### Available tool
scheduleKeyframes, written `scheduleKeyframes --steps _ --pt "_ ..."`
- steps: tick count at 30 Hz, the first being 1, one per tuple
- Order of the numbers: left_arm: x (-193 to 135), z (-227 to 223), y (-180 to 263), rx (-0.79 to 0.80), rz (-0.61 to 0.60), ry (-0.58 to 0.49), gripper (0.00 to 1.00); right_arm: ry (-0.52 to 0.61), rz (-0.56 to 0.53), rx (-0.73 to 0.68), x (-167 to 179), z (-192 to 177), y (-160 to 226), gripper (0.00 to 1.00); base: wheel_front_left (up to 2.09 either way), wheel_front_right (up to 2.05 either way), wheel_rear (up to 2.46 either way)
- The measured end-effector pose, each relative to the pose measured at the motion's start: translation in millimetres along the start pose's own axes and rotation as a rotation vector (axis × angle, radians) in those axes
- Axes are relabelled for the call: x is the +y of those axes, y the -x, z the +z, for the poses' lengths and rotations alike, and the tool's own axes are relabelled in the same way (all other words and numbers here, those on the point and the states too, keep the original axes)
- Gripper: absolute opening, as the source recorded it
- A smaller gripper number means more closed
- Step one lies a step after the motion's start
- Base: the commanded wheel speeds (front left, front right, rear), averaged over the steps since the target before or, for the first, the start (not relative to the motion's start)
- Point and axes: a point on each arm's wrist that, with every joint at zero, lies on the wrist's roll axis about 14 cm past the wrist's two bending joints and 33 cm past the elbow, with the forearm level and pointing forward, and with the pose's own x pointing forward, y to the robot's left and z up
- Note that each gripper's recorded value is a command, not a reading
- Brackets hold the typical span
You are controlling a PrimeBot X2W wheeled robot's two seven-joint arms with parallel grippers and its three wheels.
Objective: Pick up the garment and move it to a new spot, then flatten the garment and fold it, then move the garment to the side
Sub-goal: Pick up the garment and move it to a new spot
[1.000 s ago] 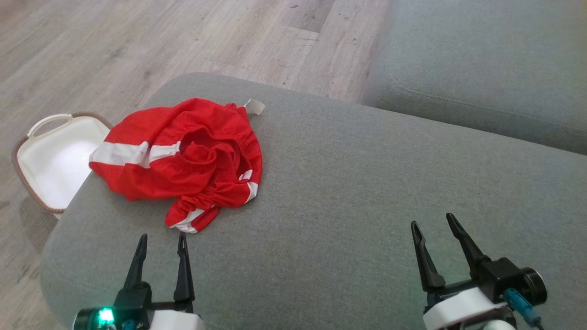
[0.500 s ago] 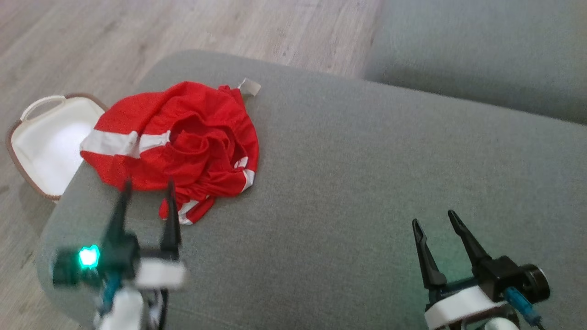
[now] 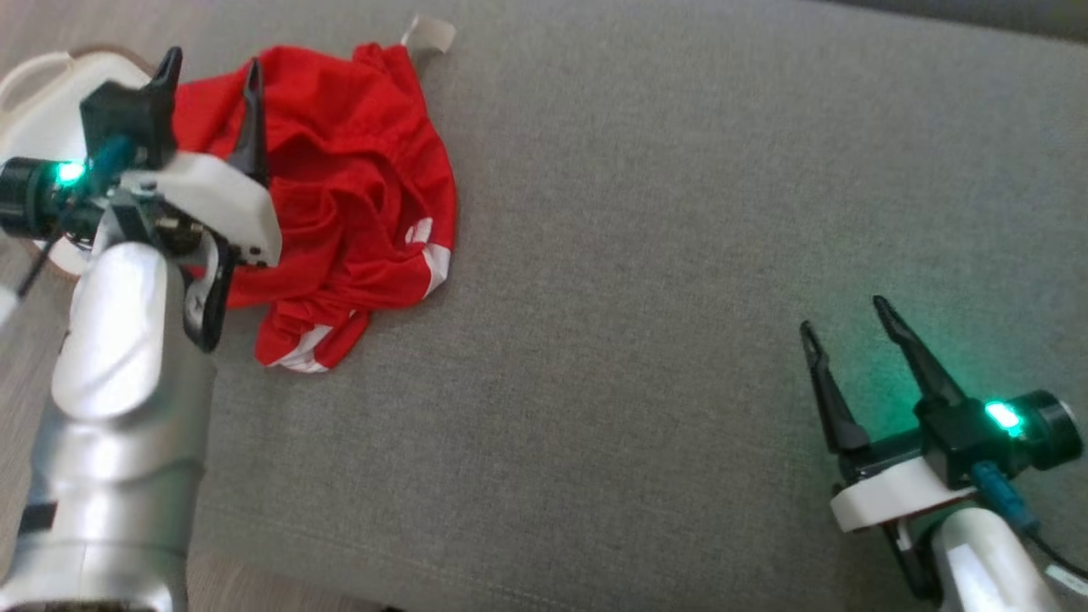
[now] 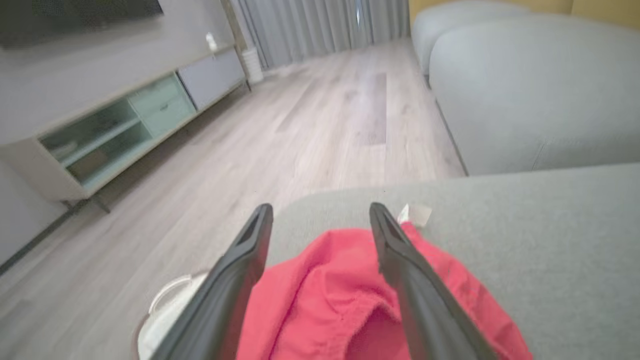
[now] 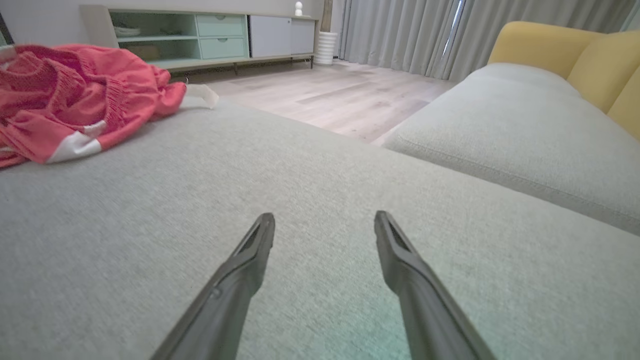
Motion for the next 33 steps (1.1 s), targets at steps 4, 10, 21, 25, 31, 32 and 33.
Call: scheduleKeyframes --steps 4,10,21,25,31,32,33 --pt "-3.7 -63.0 -13.7 0.285 -0.014 0.054 1.00 0.008 0.000 0.052 -11.8 -23.2 -0.7 1.00 0.00 0.00 0.00" --pt "-0.3 -116.3 -1.9 0.487 0.002 0.089 1.00 0.023 0.028 0.066 -13.0 -32.6 -5.3 1.00 0.00 0.00 0.00" --pt "-10.4 -138.0 -2.0 0.513 0.012 0.165 0.00 0.026 0.074 0.073 -7.7 -42.4 -15.7 1.00 0.00 0.00 0.00" --pt "-8.6 -131.2 -6.8 0.457 0.020 0.171 0.00 0.027 0.075 0.072 -8.0 -42.3 -15.8 1.00 0.00 0.00 0.00" --pt "1.5 -85.4 -23.7 0.288 0.017 0.142 0.00 0.037 0.066 0.062 -8.7 -34.6 -13.2 1.00 0.00 0.00 0.00" --pt "3.4 -74.4 -26.4 0.254 0.016 0.136 0.00 0.038 0.066 0.059 -7.7 -32.3 -12.4 1.00 0.00 0.00 0.00" --pt "5.4 -62.7 -28.6 0.221 0.013 0.126 0.00 0.038 0.065 0.054 -6.2 -29.3 -11.5 1.00 0.00 0.00 0.00"
